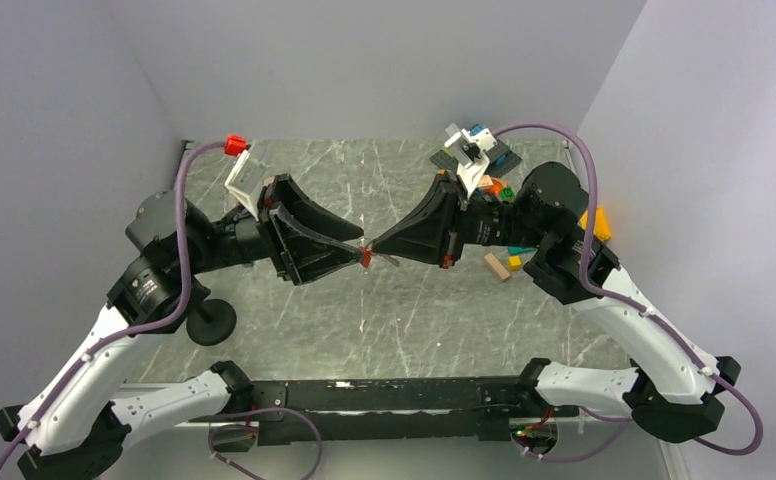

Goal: Remove the keys from the keyring

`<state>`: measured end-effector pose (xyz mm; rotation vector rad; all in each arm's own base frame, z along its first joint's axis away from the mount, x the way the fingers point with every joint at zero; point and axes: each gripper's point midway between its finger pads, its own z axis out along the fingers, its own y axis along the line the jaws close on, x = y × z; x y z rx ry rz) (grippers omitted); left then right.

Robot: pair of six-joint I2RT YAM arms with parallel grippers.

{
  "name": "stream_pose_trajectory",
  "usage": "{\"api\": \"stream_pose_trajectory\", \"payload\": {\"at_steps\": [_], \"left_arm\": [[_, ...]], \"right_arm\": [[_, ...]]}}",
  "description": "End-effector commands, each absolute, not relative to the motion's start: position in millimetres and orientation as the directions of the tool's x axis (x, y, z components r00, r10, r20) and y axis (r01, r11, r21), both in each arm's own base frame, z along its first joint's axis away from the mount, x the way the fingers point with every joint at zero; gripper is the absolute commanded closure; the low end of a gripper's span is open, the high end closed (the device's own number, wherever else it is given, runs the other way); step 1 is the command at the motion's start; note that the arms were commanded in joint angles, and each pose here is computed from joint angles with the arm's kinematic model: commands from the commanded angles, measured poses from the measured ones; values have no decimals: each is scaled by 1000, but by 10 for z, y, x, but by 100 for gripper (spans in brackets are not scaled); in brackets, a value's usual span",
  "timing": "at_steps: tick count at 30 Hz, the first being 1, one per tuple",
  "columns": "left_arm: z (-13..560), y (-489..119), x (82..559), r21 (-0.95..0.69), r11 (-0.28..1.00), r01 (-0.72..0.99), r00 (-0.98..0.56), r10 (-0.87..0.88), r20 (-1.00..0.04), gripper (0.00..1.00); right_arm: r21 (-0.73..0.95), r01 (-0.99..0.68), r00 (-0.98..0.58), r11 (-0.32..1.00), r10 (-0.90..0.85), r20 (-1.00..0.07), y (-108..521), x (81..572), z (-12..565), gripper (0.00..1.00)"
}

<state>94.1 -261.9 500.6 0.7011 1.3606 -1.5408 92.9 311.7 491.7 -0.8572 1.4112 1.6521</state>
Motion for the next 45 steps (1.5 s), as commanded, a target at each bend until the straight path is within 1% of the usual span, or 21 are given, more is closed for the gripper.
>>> {"api": "stream_pose_trajectory", "payload": {"at_steps": [1, 3, 7, 11, 15, 18, 20, 25, 31, 36, 40, 45], "left_arm": [[5106, -2566, 963, -345, 110, 932, -316, -215, -924, 42], [5092, -2552, 992, -316, 143, 938, -292, -167, -942, 40], [5074, -2567, 994, -289, 145, 946, -274, -112, -955, 37], [5037, -2612, 970, -293, 117, 949, -286, -68, -956, 39], [5031, -2620, 994, -296, 125, 947, -291, -55, -955, 41], [5053, -2628, 1006, -304, 123, 945, -295, -86, -952, 44], [5044, -2663, 988, -331, 98, 939, -322, -98, -942, 47], [5010, -2702, 1020, -349, 95, 932, -340, -97, -935, 56], [5000, -2697, 1023, -345, 100, 933, -337, -92, -937, 59], [4966, -2711, 1007, -360, 88, 929, -353, -85, -932, 68], [4934, -2716, 1011, -364, 89, 927, -358, -77, -930, 71], [4932, -2750, 1011, -374, 73, 925, -369, -76, -926, 78]], "right_arm": [[420, -907, -421, -34, 121, -899, 3108, 971, 5026, 100], [420, -907, -419, -9, 79, -904, 3124, 1000, 4977, 100], [403, -915, -402, 14, 49, -914, 3120, 1026, 4957, 100], [404, -915, -403, 13, 31, -915, 3128, 1025, 4936, 100], [398, -917, -397, 24, 39, -917, 3121, 1040, 4922, 100], [397, -918, -395, 22, 51, -917, 3117, 1041, 4921, 100], [398, -917, -397, 16, 53, -916, 3120, 1035, 4921, 100], [394, -919, -392, 12, 53, -918, 3113, 1024, 4937, 100], [388, -921, -387, 10, 58, -920, 3090, 1002, 4953, 100], [386, -923, -385, 2, 65, -921, 3076, 981, 4969, 100], [387, -922, -387, -7, 67, -920, 3066, 958, 4972, 100], [388, -921, -388, -21, 71, -919, 3069, 941, 4980, 100]]}}
